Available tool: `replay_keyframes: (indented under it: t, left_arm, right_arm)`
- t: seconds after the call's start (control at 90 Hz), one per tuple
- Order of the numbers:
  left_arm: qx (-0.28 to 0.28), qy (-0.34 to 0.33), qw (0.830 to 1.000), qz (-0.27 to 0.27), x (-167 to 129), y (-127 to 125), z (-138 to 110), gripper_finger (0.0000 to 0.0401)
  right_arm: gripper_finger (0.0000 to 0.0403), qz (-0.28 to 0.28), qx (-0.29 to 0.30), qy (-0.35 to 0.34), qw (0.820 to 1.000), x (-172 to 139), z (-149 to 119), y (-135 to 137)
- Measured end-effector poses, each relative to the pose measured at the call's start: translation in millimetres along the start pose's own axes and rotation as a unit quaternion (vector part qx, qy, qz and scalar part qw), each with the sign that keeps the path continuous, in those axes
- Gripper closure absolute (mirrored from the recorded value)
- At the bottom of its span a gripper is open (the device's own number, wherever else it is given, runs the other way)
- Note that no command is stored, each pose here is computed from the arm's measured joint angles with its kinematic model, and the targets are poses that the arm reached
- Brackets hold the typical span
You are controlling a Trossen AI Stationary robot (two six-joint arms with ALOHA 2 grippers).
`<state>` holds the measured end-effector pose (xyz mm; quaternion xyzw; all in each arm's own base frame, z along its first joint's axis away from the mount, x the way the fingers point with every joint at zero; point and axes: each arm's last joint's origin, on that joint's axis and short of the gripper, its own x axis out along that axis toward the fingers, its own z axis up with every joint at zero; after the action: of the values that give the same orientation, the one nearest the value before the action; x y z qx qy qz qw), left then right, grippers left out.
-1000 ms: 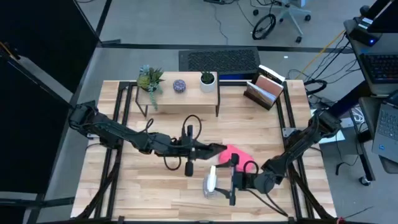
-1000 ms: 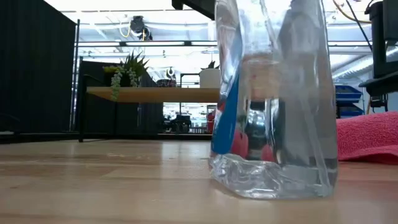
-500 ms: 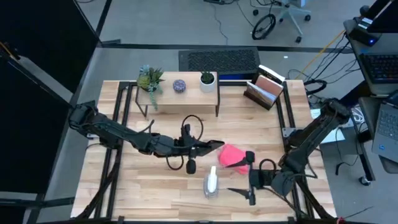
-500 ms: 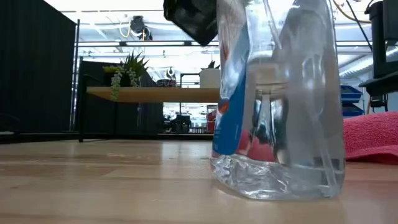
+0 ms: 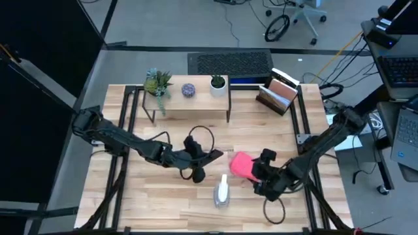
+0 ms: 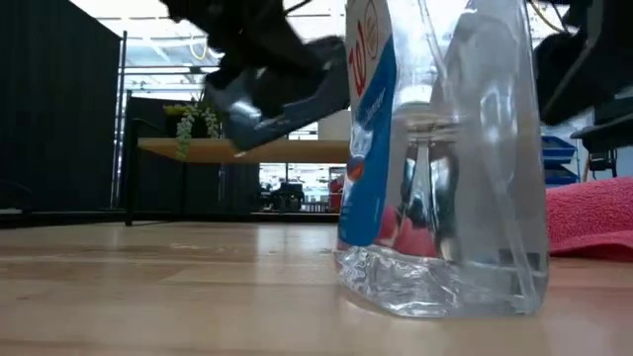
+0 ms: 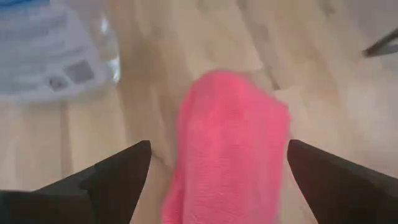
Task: Apply microfiber cloth
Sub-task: Wipe the back of the cellphone using the pink microfiber cloth
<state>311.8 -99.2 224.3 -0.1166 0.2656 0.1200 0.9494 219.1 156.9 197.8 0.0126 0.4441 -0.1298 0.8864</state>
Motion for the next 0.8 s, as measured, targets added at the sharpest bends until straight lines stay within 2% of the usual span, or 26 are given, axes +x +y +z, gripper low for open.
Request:
replay_keyframes:
  t: [0.1,0.189,0.344,0.456,0.667,0.744,0.8]
  left_arm:
    - [-0.006,0.031,0.999,0.015,-4,-3,-11,0.039]
    - [-0.005,0.05,0.999,0.018,-9,-9,-19,0.039]
    - [0.011,0.077,0.997,0.023,-15,-13,-29,0.039]
    - [0.011,0.094,0.995,0.034,-18,-10,-31,0.039]
    - [-0.009,0.127,0.992,0.022,-33,-11,-34,0.039]
    - [-0.008,0.126,0.992,0.015,-39,-12,-33,0.039]
    - [-0.009,0.122,0.992,0.008,-43,-13,-31,0.039]
  right_arm:
    - [0.0041,0.07,-0.01,0.018,0.997,7,4,10]
    - [0.0044,0.15,0.024,0.031,0.988,7,10,19]
    - [0.0069,0.253,0.119,0.014,0.96,3,19,38]
    - [0.01,0.325,0.144,-0.013,0.934,4,22,59]
    - [0.0186,0.413,0.141,-0.064,0.897,25,18,94]
    - [0.0218,0.424,0.133,-0.084,0.892,34,17,100]
    - [0.0237,0.419,0.13,-0.09,0.894,41,18,99]
